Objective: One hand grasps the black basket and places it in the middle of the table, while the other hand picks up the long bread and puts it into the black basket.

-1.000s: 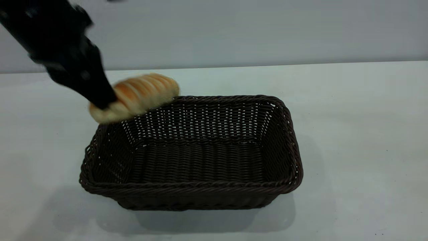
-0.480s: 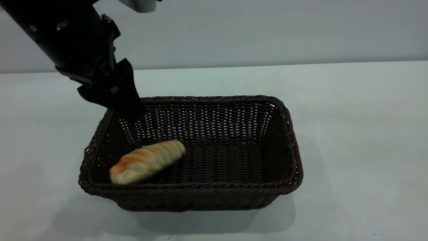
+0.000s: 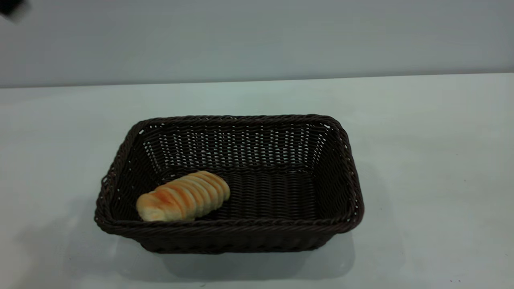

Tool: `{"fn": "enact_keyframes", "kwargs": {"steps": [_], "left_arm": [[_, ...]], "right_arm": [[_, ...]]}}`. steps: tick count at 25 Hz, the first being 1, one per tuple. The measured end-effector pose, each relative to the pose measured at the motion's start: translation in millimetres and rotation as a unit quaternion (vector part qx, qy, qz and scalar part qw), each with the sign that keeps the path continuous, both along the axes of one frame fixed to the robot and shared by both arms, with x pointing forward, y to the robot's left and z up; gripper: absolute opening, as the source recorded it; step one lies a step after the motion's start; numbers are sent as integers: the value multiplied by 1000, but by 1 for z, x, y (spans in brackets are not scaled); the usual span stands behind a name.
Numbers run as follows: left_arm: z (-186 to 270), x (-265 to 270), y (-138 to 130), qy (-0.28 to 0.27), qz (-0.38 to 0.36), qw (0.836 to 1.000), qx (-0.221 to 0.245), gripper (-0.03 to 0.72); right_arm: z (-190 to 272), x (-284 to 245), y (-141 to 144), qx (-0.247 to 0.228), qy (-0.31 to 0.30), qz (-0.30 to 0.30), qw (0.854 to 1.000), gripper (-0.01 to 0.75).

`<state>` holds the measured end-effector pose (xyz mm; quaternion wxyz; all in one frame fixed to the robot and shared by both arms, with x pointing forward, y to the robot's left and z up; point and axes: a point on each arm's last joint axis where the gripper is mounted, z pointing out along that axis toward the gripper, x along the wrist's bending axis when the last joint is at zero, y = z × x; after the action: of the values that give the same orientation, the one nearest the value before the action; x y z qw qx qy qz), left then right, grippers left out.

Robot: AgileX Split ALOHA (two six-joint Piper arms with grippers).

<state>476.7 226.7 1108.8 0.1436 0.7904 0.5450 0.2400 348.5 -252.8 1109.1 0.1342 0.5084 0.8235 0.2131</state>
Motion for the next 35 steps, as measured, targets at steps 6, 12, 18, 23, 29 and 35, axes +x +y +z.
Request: {"fn": "enact_keyframes", "kwargs": {"steps": [6, 12, 18, 23, 29, 35], "left_arm": [[46, -93, 29, -78, -43, 994, -65, 557], [22, -175, 60, -87, -58, 992, -77, 555], [-14, -224, 79, -104, -33, 988, -108, 555], [-42, -242, 82, -116, -41, 982, -143, 555], [-61, -249, 82, -116, -45, 980, -158, 555], [-63, -246, 82, -123, -45, 979, -154, 555]], "right_arm": [[20, -47, -18, 30, -96, 1, 995, 506], [28, -86, -32, 65, -176, 2, 982, 506], [30, -113, -40, 91, -227, 9, 970, 506], [25, -132, -47, 103, -263, 13, 959, 506], [-24, -134, -47, 99, -235, 13, 967, 506], [-65, -128, -45, 87, -204, 11, 975, 506]]}}
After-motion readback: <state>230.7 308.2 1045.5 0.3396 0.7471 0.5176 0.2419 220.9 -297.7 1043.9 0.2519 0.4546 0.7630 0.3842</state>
